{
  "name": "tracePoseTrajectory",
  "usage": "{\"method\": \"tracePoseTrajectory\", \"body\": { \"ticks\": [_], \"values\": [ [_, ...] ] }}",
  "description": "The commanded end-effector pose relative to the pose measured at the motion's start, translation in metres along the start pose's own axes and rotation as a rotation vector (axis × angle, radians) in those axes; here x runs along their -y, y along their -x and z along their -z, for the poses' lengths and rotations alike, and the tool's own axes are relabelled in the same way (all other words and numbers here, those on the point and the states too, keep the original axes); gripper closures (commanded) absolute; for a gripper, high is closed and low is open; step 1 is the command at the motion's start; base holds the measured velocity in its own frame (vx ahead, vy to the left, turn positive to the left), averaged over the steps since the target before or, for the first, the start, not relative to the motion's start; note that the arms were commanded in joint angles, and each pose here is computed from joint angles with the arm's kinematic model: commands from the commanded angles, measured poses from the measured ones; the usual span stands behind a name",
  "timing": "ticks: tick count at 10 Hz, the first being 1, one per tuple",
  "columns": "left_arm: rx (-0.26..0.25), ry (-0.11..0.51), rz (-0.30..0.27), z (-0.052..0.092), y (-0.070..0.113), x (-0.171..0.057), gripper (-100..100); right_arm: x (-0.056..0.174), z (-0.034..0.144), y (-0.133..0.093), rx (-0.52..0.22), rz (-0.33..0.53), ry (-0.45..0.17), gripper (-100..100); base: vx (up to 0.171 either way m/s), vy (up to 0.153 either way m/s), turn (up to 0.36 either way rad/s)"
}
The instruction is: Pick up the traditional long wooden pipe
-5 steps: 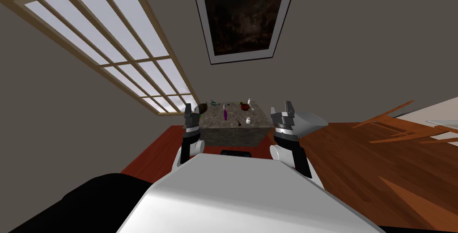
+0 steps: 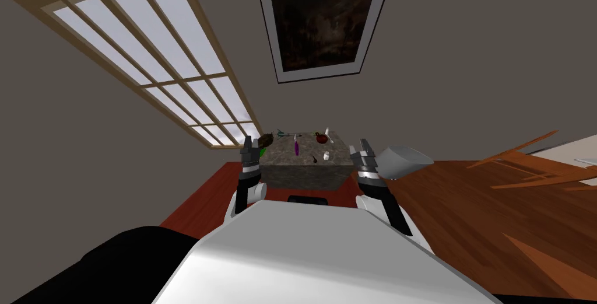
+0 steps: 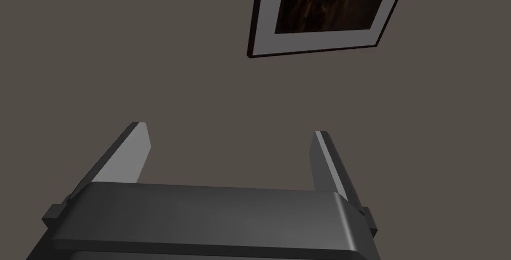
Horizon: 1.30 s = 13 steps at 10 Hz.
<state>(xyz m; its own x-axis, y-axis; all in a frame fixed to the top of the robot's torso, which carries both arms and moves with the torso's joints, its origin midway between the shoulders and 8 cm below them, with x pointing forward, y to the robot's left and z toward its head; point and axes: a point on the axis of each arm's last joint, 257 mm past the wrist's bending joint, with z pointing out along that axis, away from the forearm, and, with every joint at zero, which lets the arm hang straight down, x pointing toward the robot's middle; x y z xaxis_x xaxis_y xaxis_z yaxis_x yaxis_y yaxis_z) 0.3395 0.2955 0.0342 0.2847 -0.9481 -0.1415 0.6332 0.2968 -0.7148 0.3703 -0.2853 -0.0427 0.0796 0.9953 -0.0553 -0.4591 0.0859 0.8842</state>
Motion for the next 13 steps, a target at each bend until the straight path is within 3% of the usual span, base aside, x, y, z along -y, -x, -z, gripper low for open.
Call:
{"method": "tracePoseTrajectory", "body": {
  "ticks": [1,2,3,5,6,8,9,11,12,13],
  "values": [
    [0.0,0.0,0.0,0.0,0.0,0.0,0,0.026,0.01,-0.001,-0.034,0.023,-0.078,-100,-0.068,0.079,0.052],
    [0.0,0.0,0.0,0.0,0.0,0.0,0,0.044,0.02,-0.001,-0.054,0.038,-0.133,-100,-0.073,0.087,0.066],
    [0.0,0.0,0.0,0.0,0.0,0.0,0,0.044,0.02,-0.001,-0.062,0.043,-0.134,-100,-0.053,0.06,0.012],
    [0.0,0.0,0.0,0.0,0.0,0.0,0,0.084,0.045,0.003,-0.099,0.073,-0.257,-100,-0.061,0.077,0.062],
    [0.0,0.0,0.0,0.0,0.0,0.0,0,0.085,0.045,0.003,-0.109,0.079,-0.258,-100,-0.063,0.068,-0.002],
    [0.0,0.0,0.0,0.0,0.0,0.0,0,0.125,0.079,0.01,-0.149,0.114,-0.394,-100,-0.062,0.068,0.056],
    [0.0,0.0,0.0,0.0,0.0,0.0,0,0.125,0.079,0.01,-0.156,0.119,-0.395,-100,-0.048,0.064,0.017],
    [0.0,0.0,0.0,0.0,0.0,0.0,0,0.163,0.119,0.022,-0.191,0.155,-0.535,-100,-0.068,0.093,0.06],
    [0.0,0.0,0.0,0.0,0.0,0.0,0,0.163,0.119,0.023,-0.202,0.163,-0.537,-100,-0.057,0.089,0.016],
    [0.0,0.0,0.0,0.0,0.0,0.0,0,0.179,0.141,0.031,-0.225,0.186,-0.607,-100,-0.053,0.072,0.055]
  ]
}}
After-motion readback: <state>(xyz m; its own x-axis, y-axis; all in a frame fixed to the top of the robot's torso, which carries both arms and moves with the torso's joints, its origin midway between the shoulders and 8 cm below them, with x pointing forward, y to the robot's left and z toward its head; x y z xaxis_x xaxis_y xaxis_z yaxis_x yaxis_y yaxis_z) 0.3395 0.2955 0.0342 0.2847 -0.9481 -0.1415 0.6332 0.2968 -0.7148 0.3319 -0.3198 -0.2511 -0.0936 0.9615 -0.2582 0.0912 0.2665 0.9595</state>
